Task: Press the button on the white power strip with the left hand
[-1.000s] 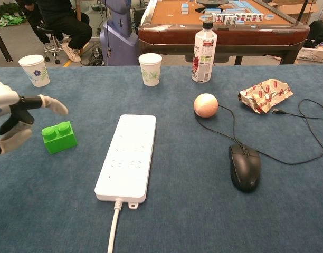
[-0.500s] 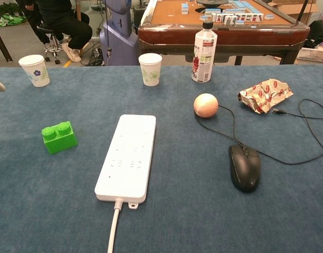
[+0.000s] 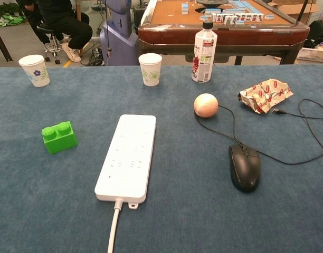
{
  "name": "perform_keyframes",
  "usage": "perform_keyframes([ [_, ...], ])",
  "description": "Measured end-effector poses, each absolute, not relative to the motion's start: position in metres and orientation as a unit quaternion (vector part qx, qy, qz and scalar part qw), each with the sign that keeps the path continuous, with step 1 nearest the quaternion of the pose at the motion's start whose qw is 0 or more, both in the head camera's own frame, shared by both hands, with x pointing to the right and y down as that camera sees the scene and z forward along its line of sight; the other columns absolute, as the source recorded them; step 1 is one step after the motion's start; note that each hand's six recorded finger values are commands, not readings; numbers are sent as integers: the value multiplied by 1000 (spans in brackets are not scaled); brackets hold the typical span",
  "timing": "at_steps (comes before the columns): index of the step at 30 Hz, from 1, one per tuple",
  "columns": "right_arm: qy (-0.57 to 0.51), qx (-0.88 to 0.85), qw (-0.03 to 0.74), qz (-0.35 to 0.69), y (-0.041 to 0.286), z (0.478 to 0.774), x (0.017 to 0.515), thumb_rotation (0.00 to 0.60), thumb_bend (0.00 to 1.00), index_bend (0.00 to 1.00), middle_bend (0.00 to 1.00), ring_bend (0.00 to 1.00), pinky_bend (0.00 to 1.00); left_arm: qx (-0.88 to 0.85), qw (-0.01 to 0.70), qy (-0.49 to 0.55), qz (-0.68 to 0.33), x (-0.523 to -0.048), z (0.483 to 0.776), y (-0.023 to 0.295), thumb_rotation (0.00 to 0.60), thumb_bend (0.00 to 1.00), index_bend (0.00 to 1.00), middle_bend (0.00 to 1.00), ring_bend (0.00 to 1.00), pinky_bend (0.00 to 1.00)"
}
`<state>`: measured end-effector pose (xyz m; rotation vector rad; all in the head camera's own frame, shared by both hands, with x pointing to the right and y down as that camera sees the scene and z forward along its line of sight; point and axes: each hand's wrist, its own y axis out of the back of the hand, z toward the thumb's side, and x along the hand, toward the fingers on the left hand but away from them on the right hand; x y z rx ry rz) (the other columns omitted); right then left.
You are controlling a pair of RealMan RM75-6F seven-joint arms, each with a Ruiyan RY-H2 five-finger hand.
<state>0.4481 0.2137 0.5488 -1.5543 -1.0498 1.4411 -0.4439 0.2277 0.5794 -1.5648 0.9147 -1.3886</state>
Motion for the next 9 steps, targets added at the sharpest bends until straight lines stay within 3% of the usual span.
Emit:
perform_keyframes([
  [9,-404,-610,375,570,211,553,449,600,95,379,388,389,490,-593,420,365,-582,-452,572,231,600,586,295,715,626,887],
])
